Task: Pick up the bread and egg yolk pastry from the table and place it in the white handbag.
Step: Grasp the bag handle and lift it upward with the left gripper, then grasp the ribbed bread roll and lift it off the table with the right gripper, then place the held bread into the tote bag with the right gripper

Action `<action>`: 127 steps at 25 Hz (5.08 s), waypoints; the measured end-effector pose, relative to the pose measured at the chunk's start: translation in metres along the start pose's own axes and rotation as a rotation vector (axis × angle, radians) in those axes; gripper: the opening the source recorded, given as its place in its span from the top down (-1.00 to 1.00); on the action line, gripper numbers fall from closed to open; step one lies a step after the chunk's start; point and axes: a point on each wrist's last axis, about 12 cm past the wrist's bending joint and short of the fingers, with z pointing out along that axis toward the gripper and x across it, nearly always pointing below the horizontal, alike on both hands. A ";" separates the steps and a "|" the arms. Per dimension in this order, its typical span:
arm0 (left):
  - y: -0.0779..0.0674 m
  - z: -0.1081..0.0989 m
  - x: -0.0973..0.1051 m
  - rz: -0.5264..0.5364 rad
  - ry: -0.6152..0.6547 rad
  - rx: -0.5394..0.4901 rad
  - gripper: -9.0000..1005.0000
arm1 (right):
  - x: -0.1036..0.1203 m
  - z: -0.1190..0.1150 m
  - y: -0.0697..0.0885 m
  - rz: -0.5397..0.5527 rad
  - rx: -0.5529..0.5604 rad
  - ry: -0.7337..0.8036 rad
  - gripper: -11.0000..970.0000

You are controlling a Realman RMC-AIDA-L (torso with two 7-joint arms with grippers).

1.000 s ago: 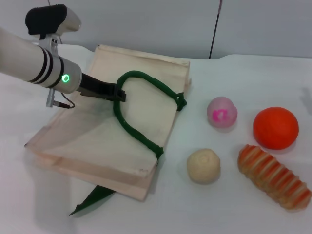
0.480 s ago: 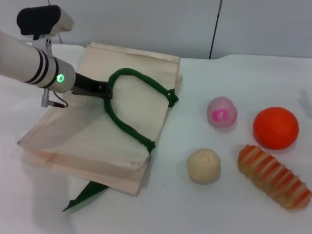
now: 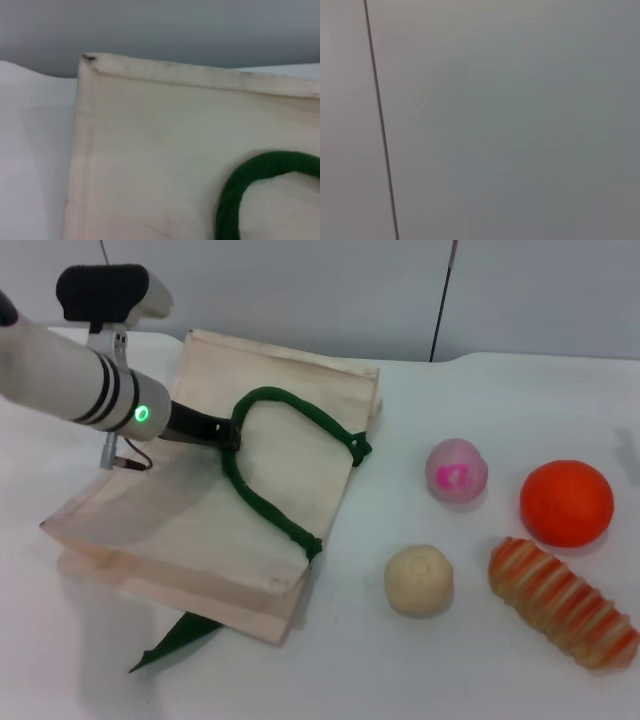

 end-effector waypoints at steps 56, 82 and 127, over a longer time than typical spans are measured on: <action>0.059 -0.139 0.061 0.027 -0.862 0.635 0.78 | -0.047 -0.034 -0.001 -0.191 -0.775 1.123 -0.69; 0.061 -0.141 0.062 0.022 -0.872 0.634 0.78 | -0.023 -0.013 0.045 -0.439 -0.658 1.388 -0.66; 0.037 -0.148 0.032 0.037 -0.878 0.875 0.78 | -0.053 0.076 0.197 -0.589 -1.193 0.979 0.28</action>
